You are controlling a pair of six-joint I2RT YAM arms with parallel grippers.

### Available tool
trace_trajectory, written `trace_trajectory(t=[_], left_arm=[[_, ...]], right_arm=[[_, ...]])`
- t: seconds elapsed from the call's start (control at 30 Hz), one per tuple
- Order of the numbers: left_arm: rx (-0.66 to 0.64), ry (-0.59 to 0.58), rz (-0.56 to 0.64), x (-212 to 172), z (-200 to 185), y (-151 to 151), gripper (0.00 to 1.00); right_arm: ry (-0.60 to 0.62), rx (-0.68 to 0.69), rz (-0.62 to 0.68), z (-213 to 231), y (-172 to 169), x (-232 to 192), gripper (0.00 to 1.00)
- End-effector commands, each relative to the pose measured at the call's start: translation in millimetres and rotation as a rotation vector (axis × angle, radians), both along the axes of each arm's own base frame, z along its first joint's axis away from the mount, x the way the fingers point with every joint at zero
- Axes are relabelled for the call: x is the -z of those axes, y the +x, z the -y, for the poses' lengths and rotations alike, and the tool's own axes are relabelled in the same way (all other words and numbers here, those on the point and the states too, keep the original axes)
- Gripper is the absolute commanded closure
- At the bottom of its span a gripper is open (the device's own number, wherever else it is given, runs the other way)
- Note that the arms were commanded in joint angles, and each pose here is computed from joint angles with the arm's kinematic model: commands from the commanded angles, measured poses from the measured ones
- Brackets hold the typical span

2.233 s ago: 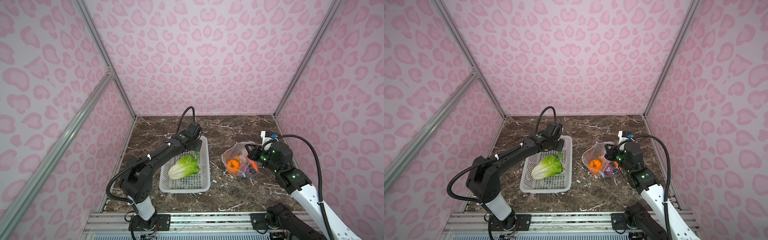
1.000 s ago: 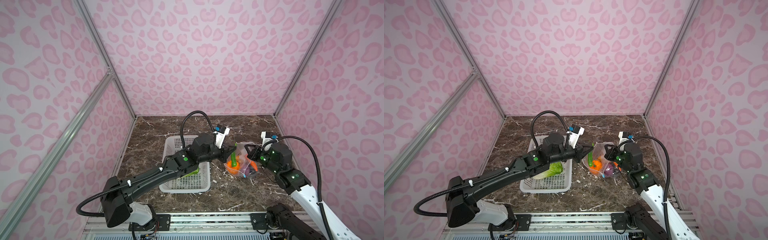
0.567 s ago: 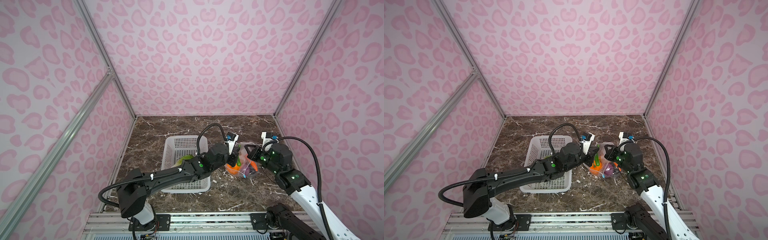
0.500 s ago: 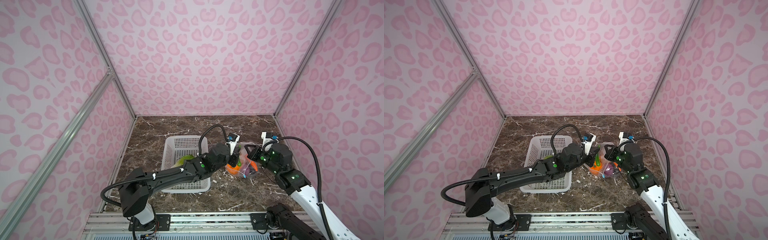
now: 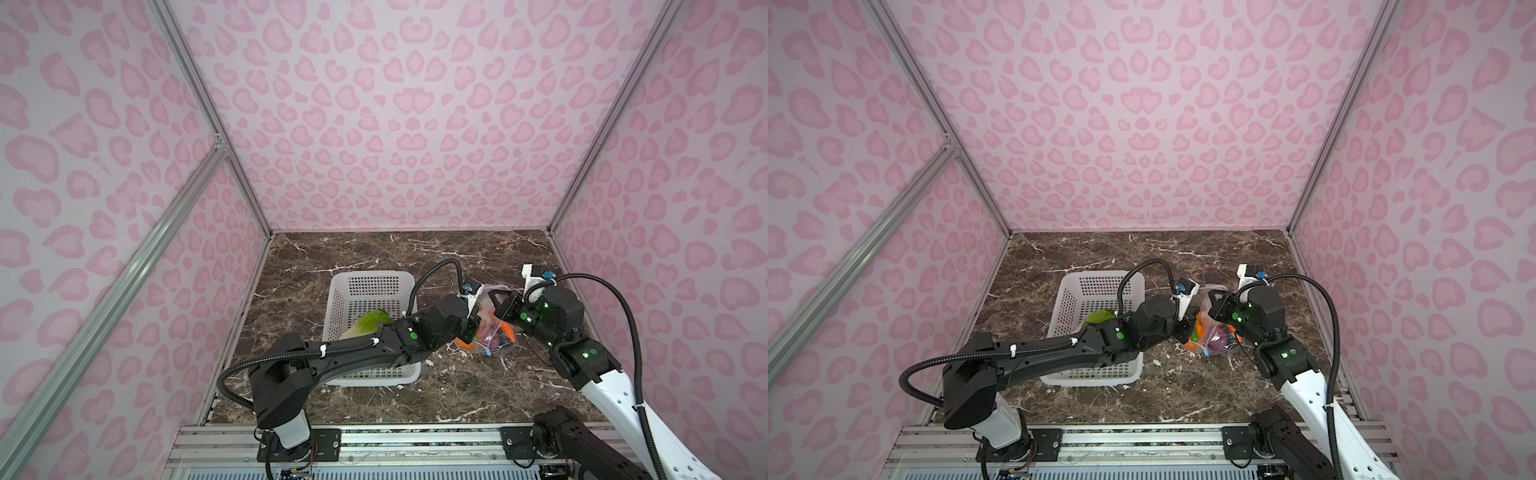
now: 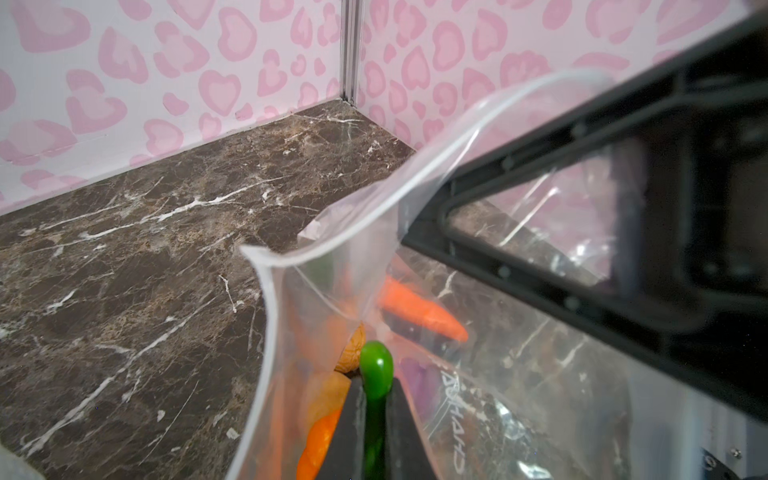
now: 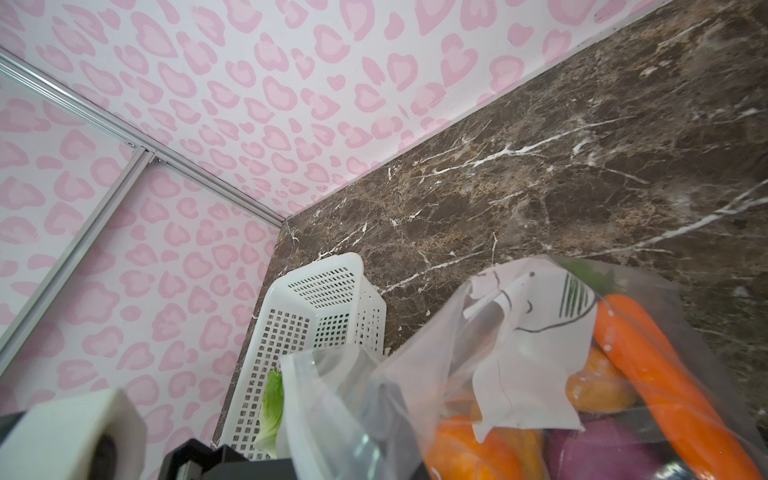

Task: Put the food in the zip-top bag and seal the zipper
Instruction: 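Lower the green chili into the bag opening and open the left gripper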

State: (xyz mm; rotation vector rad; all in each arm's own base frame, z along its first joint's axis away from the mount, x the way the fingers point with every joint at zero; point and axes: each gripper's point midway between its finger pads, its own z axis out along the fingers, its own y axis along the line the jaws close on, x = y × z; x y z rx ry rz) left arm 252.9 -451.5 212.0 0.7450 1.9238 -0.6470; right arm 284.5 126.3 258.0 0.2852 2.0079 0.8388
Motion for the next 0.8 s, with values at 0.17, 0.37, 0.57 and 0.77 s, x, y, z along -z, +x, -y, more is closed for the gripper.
trace_trajectory(t=[0.17, 0.37, 0.57, 0.77], left_arm=[[-0.078, 0.088, -0.025, -1.5, 1.5, 13.9, 0.55], [-0.105, 0.034, -0.064, -36.3, -12.8, 7.7, 0.31], [-0.156, -0.066, -0.049, -76.5, -57.2, 5.3, 0.20], [-0.187, -0.082, -0.139, -58.7, -83.8, 16.5, 0.19]], right_arm=[[0.010, -0.003, 0.025, -1.1, 1.9, -4.9, 1.00], [0.004, -0.003, 0.018, -0.6, 1.3, -3.5, 1.00], [-0.003, -0.006, 0.013, -0.8, 1.0, -0.5, 1.00], [-0.006, -0.015, 0.019, -2.1, 1.4, -3.2, 1.00]])
